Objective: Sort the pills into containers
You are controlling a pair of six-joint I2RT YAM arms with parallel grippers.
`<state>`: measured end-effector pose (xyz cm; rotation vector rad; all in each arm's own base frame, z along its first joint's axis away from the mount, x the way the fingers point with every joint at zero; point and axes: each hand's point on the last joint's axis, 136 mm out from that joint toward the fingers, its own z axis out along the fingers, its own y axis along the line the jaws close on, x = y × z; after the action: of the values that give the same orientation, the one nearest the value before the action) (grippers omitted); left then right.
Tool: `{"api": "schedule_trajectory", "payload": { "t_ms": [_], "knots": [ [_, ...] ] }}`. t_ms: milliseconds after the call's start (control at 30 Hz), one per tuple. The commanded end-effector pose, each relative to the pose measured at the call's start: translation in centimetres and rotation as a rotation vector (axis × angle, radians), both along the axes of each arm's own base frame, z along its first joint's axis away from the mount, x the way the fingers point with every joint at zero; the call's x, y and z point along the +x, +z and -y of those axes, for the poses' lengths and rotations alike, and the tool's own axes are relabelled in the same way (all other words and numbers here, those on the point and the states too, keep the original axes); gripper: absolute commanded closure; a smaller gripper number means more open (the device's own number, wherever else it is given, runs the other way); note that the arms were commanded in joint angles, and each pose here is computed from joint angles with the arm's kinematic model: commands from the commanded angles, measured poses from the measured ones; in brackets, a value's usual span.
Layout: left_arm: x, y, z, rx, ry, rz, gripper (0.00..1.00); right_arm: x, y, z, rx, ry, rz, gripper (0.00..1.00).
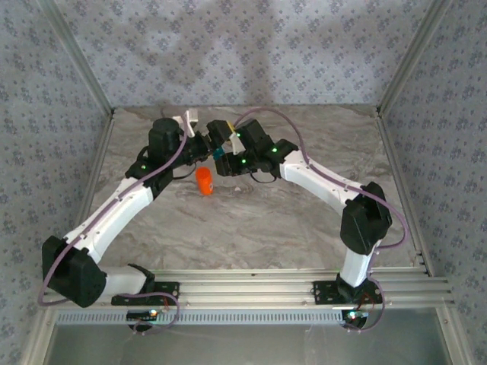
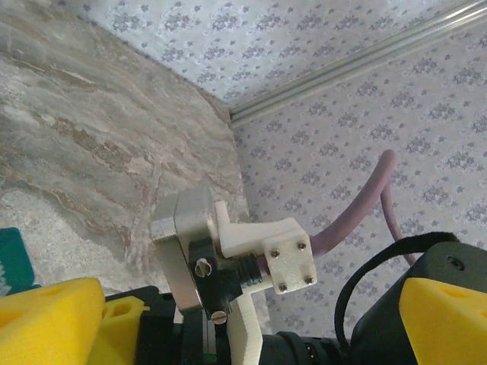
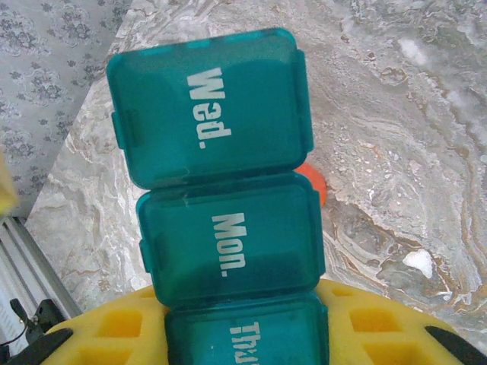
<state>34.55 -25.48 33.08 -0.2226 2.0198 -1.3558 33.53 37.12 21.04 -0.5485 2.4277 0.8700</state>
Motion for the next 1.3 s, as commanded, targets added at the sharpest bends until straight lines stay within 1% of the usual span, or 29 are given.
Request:
{"api": "schedule_trajectory", "payload": {
  "t_ms": [0, 133, 267, 367, 567, 833, 1267],
  "knots": [
    [0.0, 1.9, -1.2, 0.026, 0.055, 0.058, 0.01, -0.3, 1.2, 1.0, 0.025, -0.012, 0.010, 0.73],
    [-0.2, 0.2, -2.0, 0.071, 0.070, 0.017, 0.01, 0.2, 1.5, 2.2, 0.032, -0.042, 0.021, 0.73],
    [-0.3, -1.4, -1.6, 0.073, 0.053, -0.017, 0.01, 0.7, 2.6, 2.7, 0.061, -0.060, 0.037, 0.73],
    [-0.3, -1.8, -1.3, 0.066, 0.044, -0.025, 0.01, 0.8, 3.2, 2.4, 0.083, -0.059, 0.038, 0.73],
    [-0.1, -1.8, -1.0, 0.063, 0.034, -0.021, 0.01, 0.4, 3.6, 1.6, 0.109, -0.045, 0.028, 0.73],
    [0.0, -1.0, -0.7, 0.046, 0.030, -0.001, 0.01, -0.2, 3.5, 0.8, 0.109, -0.022, 0.024, 0.74],
    [0.1, -1.3, -0.6, 0.046, 0.029, -0.005, 0.01, -1.0, 3.6, -0.8, 0.116, 0.013, 0.023, 0.74]
  ]
}}
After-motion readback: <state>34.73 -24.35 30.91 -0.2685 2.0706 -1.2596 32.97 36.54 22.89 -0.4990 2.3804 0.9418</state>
